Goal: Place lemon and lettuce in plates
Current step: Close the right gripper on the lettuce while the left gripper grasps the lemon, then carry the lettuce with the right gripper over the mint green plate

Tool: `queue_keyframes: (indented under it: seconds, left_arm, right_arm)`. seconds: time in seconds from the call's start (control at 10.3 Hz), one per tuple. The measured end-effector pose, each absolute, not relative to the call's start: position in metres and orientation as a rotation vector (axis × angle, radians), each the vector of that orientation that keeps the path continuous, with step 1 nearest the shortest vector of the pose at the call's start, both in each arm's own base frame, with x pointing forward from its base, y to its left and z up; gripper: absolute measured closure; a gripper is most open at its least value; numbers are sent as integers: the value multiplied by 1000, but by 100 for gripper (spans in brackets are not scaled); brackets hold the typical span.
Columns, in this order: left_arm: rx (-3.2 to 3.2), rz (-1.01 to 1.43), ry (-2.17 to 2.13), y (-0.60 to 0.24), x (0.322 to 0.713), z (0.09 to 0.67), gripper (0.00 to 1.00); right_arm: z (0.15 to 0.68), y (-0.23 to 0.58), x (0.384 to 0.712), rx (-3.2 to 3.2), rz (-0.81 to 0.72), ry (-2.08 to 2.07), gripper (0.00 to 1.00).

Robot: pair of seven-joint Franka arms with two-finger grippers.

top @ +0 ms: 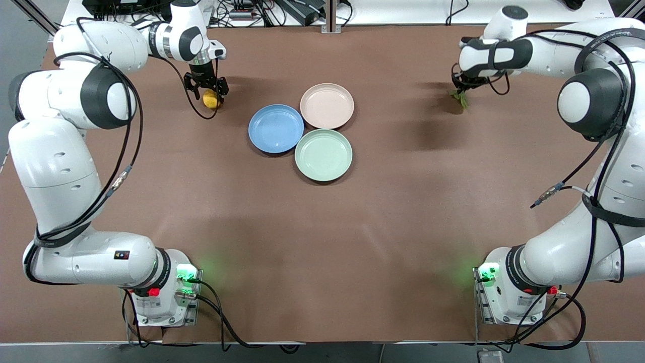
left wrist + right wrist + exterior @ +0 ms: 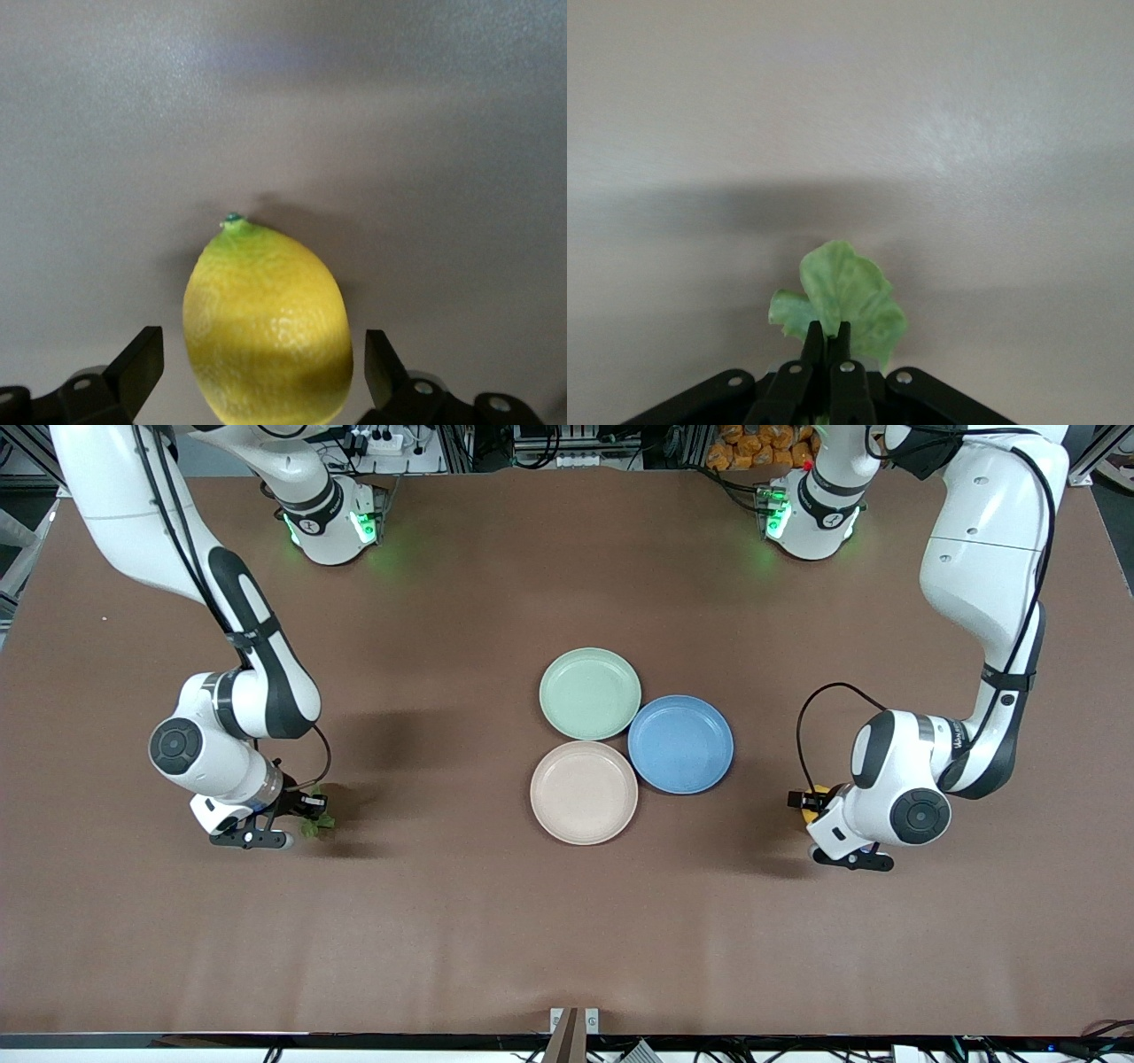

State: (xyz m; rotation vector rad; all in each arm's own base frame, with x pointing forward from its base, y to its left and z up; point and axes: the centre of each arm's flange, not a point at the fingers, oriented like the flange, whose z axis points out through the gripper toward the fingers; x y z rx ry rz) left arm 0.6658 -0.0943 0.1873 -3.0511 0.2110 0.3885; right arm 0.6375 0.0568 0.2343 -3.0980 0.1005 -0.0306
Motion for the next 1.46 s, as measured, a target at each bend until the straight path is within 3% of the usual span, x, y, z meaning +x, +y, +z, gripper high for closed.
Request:
queue_keyframes:
  seconds: [0.19,0.29,0.68,0.97,1.27,1.46]
  left_arm:
    - [-3057,366,207,-91,669,186,26]
    - [-3058,361,208,-91,670,187,33]
    - [-3063,330,206,-92,676,194,33]
    - [-3074,265,157,-96,688,211,33]
    - [-3084,218,24,-118,692,223,33]
    - [-3084,191,-88,-159,689,230,33]
  right_arm:
    - [282,68,638,-3089,29,112,95]
    - [304,76,635,-3081,67,136,95]
    - [374,185,606,-3036,193,368,95]
    - [398,277,579,-3004,175,487,95]
    - [401,371,539,-2945,97,560,95]
    - [373,442,502,-2923,32,595,95]
